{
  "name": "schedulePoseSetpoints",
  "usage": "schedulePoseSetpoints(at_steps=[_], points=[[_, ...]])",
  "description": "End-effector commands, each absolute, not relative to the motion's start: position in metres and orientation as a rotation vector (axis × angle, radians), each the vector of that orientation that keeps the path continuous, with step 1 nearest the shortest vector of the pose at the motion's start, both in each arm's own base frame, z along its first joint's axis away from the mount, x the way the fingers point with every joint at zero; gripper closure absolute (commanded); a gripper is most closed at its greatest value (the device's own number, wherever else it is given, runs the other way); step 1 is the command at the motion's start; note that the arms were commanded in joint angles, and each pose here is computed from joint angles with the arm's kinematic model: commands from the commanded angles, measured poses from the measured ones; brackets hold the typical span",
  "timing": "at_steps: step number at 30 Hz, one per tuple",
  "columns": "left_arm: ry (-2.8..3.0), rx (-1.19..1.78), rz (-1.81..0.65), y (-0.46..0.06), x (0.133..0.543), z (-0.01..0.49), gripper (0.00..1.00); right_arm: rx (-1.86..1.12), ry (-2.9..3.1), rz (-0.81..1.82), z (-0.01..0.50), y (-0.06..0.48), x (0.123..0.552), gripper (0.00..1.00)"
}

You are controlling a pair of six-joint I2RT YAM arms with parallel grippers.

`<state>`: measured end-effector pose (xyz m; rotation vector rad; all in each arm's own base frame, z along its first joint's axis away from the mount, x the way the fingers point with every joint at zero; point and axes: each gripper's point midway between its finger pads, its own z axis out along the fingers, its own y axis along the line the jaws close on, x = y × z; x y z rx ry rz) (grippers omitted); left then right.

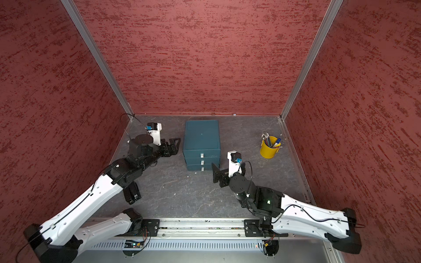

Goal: Place the umbrella in the drawer by color
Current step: Reset both arms

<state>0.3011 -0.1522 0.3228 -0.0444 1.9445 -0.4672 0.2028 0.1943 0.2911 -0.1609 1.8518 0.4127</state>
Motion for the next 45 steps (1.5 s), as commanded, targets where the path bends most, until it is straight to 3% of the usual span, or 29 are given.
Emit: schedulePoseSetpoints(at_steps=[1, 7, 11, 19, 27, 30, 34, 40, 45], points=[[1.791, -0.136, -0.234, -0.107, 0.304, 0.360, 0.00, -0.205, 1.989, 0.054, 0.265, 0.138, 0.203, 0.02], [1.552, -0.232, 0.052, -0.048, 0.315, 0.339, 0.00, -0.008, 1.769, -0.092, 0.282, 0.100, 0.216, 0.02], [1.419, -0.342, 0.110, -0.008, 0.317, 0.309, 0.00, 0.095, 1.616, -0.018, 0.279, 0.083, 0.226, 0.02], [1.667, -0.428, 0.313, 0.045, 0.352, 0.197, 0.00, 0.391, 1.791, -0.249, 0.193, 0.004, 0.276, 0.02], [1.779, -0.431, 0.301, 0.057, 0.364, 0.143, 0.00, 0.534, 1.758, -0.449, 0.170, -0.057, 0.309, 0.02], [1.756, -0.446, 0.225, 0.062, 0.372, 0.143, 0.00, 0.480, 1.816, -0.486, 0.146, -0.060, 0.324, 0.02], [1.735, -0.527, 0.211, 0.077, 0.374, 0.132, 0.00, 0.438, 1.680, -0.344, 0.153, -0.054, 0.334, 0.02], [1.814, -0.205, 0.055, 0.027, 0.401, 0.124, 0.00, 0.225, 1.609, -0.153, 0.146, -0.025, 0.366, 0.02], [1.771, -0.162, 0.060, 0.020, 0.399, 0.120, 0.00, 0.100, 1.755, -0.081, 0.120, -0.003, 0.389, 0.02]])
